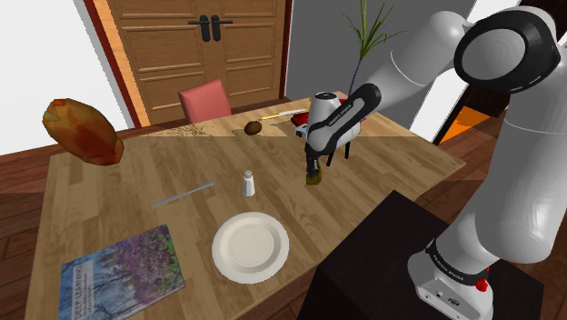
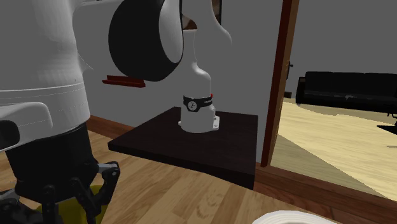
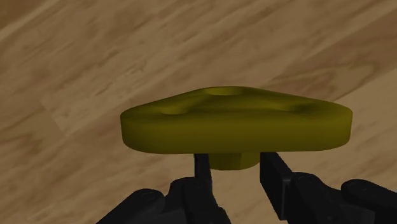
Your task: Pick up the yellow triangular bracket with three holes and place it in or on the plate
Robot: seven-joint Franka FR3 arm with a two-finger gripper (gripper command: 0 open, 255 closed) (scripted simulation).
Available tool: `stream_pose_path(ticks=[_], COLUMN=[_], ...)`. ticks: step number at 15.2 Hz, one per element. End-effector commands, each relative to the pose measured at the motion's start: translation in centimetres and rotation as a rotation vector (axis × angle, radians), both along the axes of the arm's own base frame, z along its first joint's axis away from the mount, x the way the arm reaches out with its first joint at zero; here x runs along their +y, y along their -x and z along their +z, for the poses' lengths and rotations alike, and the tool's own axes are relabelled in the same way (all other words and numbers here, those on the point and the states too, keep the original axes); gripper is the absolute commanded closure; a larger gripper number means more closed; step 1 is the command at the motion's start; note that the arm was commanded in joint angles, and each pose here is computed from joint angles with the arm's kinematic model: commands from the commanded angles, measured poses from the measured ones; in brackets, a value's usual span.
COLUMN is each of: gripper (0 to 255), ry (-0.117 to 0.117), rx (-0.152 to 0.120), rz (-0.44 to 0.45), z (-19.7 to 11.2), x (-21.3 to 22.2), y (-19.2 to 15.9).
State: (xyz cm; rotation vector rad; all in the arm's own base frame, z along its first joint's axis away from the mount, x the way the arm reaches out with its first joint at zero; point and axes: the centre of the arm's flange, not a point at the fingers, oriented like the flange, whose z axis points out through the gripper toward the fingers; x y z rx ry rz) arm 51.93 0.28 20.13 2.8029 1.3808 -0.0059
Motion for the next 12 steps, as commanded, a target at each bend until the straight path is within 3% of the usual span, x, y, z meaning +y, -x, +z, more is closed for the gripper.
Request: stream_pose_path(ticks=[1,8,12], gripper=[255,255,255], ry=[0.000,0.000,0.000], rx=[0.000,0.000,0.000], rz=[0.000,0.000,0.000], z=[0.0,0.0,2.1], x=[0.0,0.0,0.0], y=[0.0,0.0,0.0])
